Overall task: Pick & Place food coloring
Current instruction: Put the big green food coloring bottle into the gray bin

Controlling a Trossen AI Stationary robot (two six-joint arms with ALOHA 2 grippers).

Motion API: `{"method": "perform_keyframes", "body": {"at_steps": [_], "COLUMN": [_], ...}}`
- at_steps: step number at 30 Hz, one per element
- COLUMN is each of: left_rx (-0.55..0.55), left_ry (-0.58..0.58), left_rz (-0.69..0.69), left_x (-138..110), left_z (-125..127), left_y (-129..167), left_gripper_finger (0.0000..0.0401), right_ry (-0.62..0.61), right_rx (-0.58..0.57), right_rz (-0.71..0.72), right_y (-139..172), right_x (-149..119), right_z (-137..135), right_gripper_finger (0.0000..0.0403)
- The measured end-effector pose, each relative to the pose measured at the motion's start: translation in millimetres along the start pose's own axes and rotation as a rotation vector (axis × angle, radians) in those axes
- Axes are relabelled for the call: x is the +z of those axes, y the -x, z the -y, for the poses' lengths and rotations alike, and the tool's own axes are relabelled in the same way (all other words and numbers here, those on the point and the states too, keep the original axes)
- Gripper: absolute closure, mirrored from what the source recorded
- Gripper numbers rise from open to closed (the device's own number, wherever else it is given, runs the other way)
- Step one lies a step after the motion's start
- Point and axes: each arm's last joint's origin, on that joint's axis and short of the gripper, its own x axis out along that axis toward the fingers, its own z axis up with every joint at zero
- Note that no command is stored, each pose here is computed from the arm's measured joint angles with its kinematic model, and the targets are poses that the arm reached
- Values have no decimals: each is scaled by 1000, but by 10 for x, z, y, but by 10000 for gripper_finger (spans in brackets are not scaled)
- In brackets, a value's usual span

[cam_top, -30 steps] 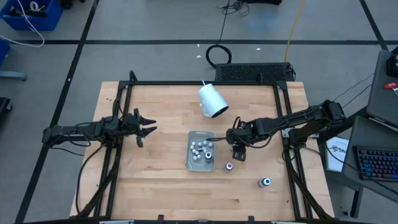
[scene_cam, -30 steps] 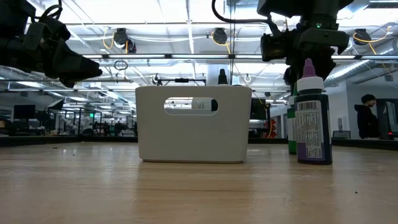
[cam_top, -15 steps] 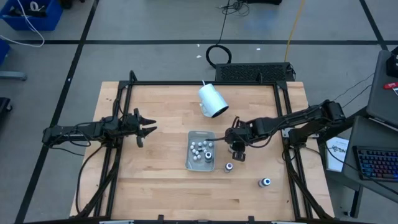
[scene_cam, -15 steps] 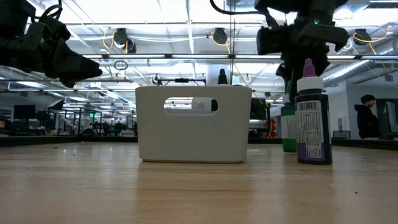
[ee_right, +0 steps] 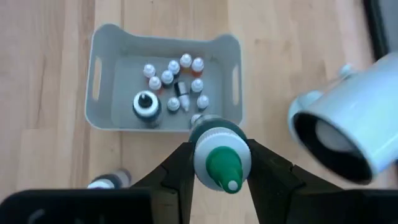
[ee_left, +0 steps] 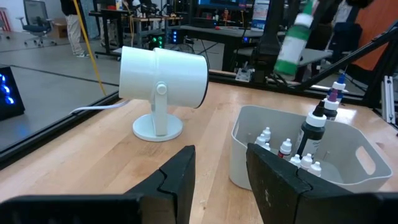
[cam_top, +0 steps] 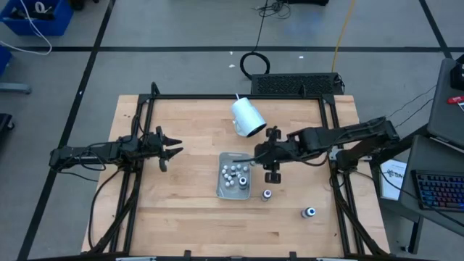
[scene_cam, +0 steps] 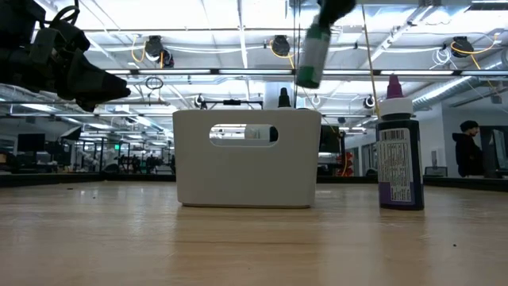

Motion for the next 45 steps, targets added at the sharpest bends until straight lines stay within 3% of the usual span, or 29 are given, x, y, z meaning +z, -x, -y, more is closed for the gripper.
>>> {"method": "perform_keyframes", "body": {"at_steps": [8,16,26,45], "left_rx": [0,0,0,0], "left_ry": [0,0,0,0], "left_rz": [0,0,0,0], "left_x": [0,0,0,0], "left_z": [0,0,0,0], "left_y": [0,0,0,0], "left_gripper_finger": [253,254,253,254], "right_ry": [146,198,120,109], "right_rx": [56,143,160,187], "right_rz": [-57,-75,-176,-273], "right_y": [-96,-294,-588,-1000], "right_x": [452,758,636,377], "right_z": [-340,-659,-807,-828], "right_gripper_finger": [295,295,295,295]}}
